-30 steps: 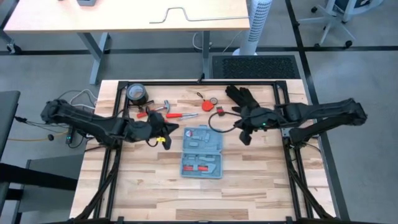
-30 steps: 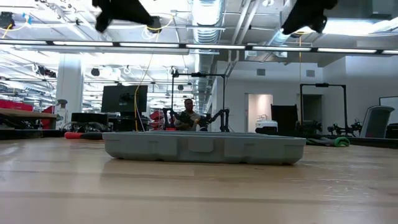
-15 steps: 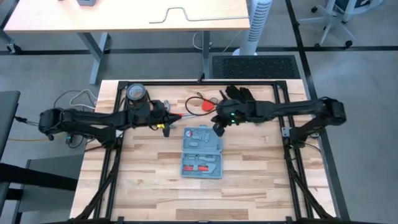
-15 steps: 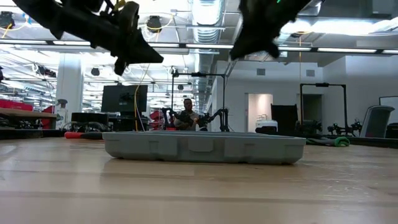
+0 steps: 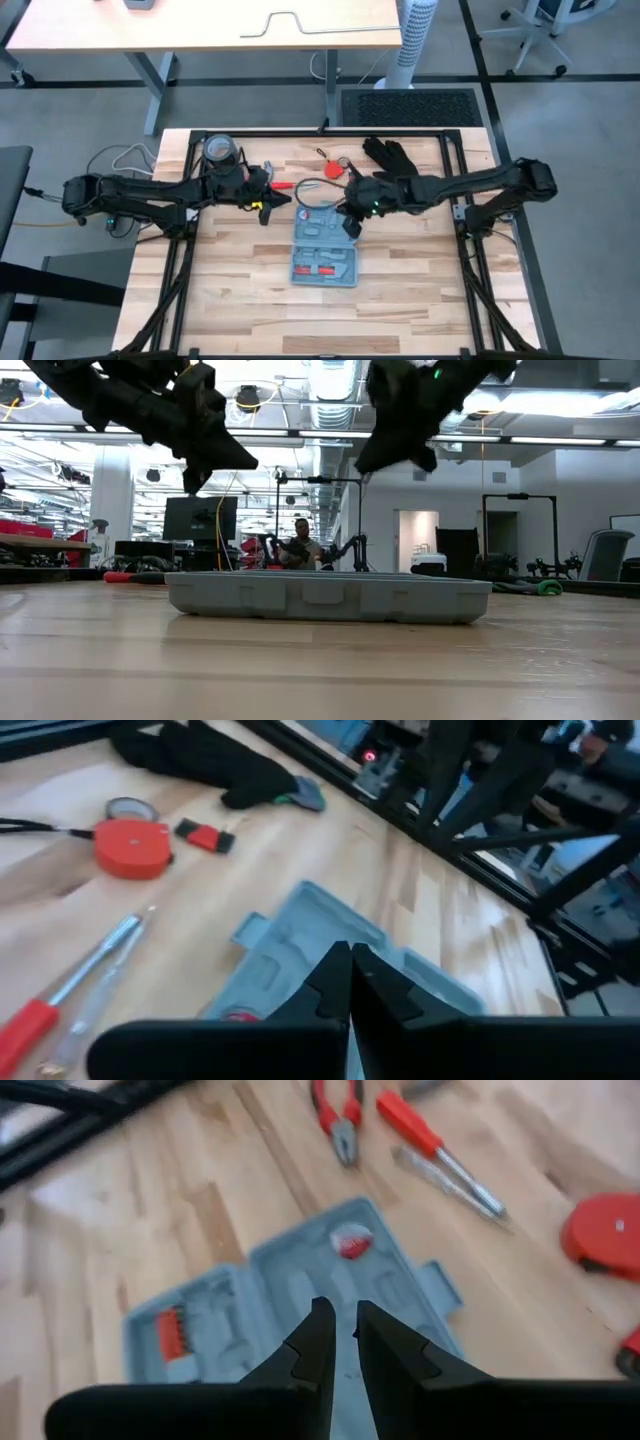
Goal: Prefit tool cases
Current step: Put the orange bit driver handle into the gray prefit tool case
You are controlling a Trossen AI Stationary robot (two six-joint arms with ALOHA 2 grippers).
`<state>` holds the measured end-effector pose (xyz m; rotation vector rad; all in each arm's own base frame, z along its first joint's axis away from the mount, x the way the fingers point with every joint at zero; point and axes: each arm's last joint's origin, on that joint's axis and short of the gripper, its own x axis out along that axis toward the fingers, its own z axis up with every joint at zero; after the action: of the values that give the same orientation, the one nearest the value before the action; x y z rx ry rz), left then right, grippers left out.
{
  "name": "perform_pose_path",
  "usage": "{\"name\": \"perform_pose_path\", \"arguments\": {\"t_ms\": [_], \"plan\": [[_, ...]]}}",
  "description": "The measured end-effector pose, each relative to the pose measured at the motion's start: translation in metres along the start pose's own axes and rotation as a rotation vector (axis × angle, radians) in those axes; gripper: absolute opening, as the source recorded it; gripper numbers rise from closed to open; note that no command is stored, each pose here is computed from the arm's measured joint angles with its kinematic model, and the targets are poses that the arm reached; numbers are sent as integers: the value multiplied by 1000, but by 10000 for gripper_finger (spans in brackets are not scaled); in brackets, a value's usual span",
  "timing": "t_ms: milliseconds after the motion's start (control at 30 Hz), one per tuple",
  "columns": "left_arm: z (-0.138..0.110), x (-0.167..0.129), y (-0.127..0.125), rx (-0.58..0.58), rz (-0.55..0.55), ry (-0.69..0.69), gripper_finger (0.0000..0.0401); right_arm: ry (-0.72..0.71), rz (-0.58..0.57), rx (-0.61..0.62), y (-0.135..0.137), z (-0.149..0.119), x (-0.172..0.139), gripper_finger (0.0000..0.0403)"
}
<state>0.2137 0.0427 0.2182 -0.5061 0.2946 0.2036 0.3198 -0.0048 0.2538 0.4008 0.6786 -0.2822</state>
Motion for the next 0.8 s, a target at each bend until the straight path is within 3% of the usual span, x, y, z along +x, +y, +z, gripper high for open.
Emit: {"name": "perform_pose_path", "arguments": {"t_ms": [267, 467, 800], "plan": [[9, 0, -11, 27, 36, -60, 0, -46, 3, -59, 49, -25, -33, 56], [23, -1, -24, 57, 16, -109, 0, -53, -41, -57, 69, -50, -41, 56], [29, -2, -31, 84, 41, -103, 0, -57, 29, 225, 36, -123, -29, 56]]}}
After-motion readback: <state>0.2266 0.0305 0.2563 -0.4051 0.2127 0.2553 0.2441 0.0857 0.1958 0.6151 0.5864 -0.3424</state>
